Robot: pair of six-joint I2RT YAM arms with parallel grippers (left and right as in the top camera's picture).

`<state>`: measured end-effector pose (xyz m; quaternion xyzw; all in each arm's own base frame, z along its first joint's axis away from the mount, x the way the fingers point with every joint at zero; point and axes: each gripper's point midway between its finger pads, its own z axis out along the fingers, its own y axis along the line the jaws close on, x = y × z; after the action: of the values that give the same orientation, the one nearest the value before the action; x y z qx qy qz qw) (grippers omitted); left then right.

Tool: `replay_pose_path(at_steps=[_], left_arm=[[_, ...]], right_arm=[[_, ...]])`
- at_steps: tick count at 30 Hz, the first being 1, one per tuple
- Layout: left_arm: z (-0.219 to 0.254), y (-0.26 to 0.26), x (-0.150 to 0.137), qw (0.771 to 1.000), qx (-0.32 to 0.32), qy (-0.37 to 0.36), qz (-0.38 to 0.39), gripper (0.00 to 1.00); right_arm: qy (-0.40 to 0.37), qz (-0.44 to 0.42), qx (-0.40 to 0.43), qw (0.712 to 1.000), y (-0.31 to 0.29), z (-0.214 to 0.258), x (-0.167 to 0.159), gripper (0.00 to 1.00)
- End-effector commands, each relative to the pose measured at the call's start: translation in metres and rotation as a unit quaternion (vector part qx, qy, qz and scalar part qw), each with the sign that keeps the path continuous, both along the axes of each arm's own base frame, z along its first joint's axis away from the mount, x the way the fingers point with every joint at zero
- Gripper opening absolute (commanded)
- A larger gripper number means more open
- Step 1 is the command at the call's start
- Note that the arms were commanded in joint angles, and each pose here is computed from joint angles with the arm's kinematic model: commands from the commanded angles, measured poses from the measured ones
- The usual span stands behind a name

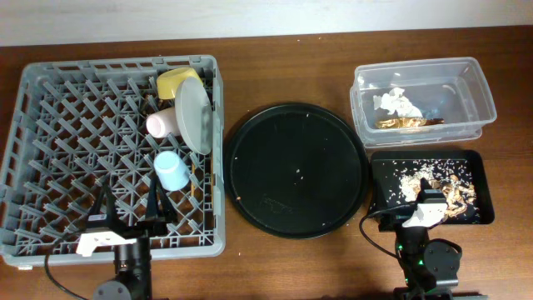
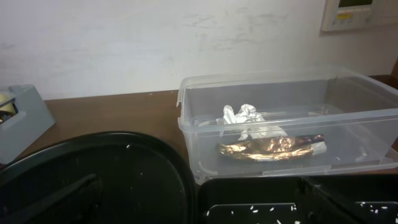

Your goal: Sort waste into correct bins and load items into the dishwasher rack

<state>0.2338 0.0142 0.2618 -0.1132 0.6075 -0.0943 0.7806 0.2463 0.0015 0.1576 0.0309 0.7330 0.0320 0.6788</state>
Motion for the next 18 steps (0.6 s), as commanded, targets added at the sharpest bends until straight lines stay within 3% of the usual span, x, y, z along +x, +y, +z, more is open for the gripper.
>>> replay_pose_path(at_steps=[1,3,6,9,11,18], left_arm=[[-0.033,-0.001,0.006,1.000,0.008,0.024,-0.003,0.99],[-0.055,-0.001,0.010,0.998,0.007,0.056,-0.003,0.99],[-0.093,-0.001,0.012,0.989,0.055,0.137,0.002,0.99],[-0.105,-0.004,0.012,0.966,0.197,0.165,0.004,0.99],[-0.106,-0.003,0.012,0.957,0.239,0.166,0.008,0.99],[-0.105,-0.006,0.012,0.957,0.241,0.164,0.001,0.99]], right_arm=[[0.003,-0.001,-0.004,1.000,0.000,-0.003,0.000,0.99],[0.003,-0.001,-0.004,1.000,0.000,-0.003,0.000,0.99],[0.003,-0.001,-0.004,1.000,0.000,-0.003,0.000,0.99],[0.003,-0.001,-0.004,1.000,0.000,-0.003,0.000,0.99],[0.003,-0.001,-0.004,1.000,0.000,-0.003,0.000,0.99],[0.003,-0.001,-0.004,1.000,0.000,-0.003,0.000,0.99]])
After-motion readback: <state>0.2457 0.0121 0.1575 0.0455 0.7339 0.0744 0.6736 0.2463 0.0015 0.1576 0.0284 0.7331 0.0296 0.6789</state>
